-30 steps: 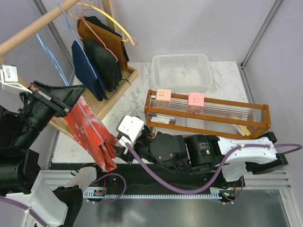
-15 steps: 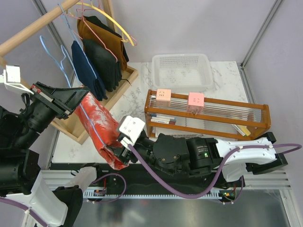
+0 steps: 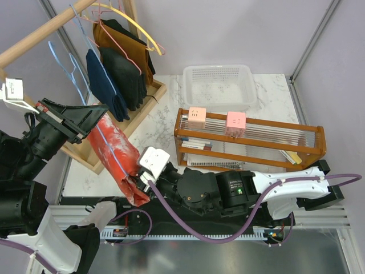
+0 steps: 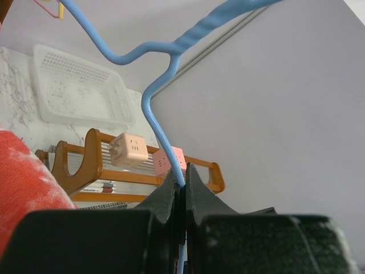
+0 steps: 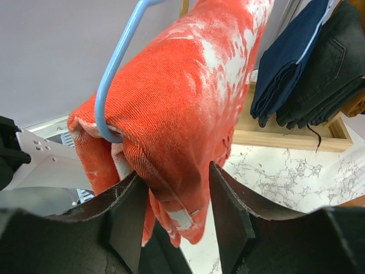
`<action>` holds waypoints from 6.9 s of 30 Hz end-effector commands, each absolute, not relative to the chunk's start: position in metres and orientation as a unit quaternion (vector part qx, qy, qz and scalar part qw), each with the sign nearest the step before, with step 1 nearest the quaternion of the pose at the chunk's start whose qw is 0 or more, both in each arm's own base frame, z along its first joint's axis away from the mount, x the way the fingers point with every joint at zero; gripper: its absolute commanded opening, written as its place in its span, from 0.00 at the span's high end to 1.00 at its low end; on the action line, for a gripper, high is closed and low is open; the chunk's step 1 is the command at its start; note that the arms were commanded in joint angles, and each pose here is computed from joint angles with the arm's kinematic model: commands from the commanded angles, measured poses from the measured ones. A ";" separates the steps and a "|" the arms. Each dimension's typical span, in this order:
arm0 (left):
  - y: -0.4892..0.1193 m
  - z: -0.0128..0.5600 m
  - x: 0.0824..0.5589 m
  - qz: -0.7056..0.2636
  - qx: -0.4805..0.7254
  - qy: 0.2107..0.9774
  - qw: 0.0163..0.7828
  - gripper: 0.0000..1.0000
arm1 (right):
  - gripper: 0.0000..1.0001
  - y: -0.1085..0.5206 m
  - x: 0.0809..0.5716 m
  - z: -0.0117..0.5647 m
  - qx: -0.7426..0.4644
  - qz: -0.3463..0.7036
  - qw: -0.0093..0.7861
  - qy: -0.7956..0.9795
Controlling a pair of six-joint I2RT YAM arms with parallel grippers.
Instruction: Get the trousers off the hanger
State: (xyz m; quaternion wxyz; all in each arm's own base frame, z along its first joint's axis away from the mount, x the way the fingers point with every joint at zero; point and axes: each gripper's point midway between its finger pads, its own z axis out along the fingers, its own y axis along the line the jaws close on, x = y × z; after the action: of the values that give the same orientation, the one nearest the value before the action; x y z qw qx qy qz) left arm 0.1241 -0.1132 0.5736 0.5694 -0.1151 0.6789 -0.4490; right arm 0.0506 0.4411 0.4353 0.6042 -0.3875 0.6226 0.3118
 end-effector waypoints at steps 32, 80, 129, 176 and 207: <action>-0.129 0.590 0.096 -0.500 -0.074 0.644 0.575 0.98 | 1.00 0.411 0.081 0.506 -0.268 0.304 0.712 0.573; -0.089 0.511 0.083 -0.375 -0.162 0.683 0.606 0.98 | 1.00 0.317 0.094 0.729 -0.060 0.419 0.791 0.442; -0.104 0.461 0.125 -0.368 -0.087 0.751 0.541 0.98 | 1.00 0.143 0.446 0.645 0.108 0.023 0.853 0.510; -0.098 0.451 0.142 -0.357 -0.100 0.759 0.536 0.98 | 0.42 0.144 0.602 0.424 0.097 0.008 0.706 0.701; -0.106 0.464 0.143 -0.409 -0.139 0.739 0.518 0.98 | 0.25 0.141 0.459 0.507 0.105 0.160 0.666 0.721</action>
State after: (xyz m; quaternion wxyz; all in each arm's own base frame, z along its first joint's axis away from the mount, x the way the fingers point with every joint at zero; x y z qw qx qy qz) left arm 0.1445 -0.1012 0.4464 0.5089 -0.1416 0.7576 -0.3834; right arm 0.4994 0.1412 0.4786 0.6667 0.1010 0.7303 0.1093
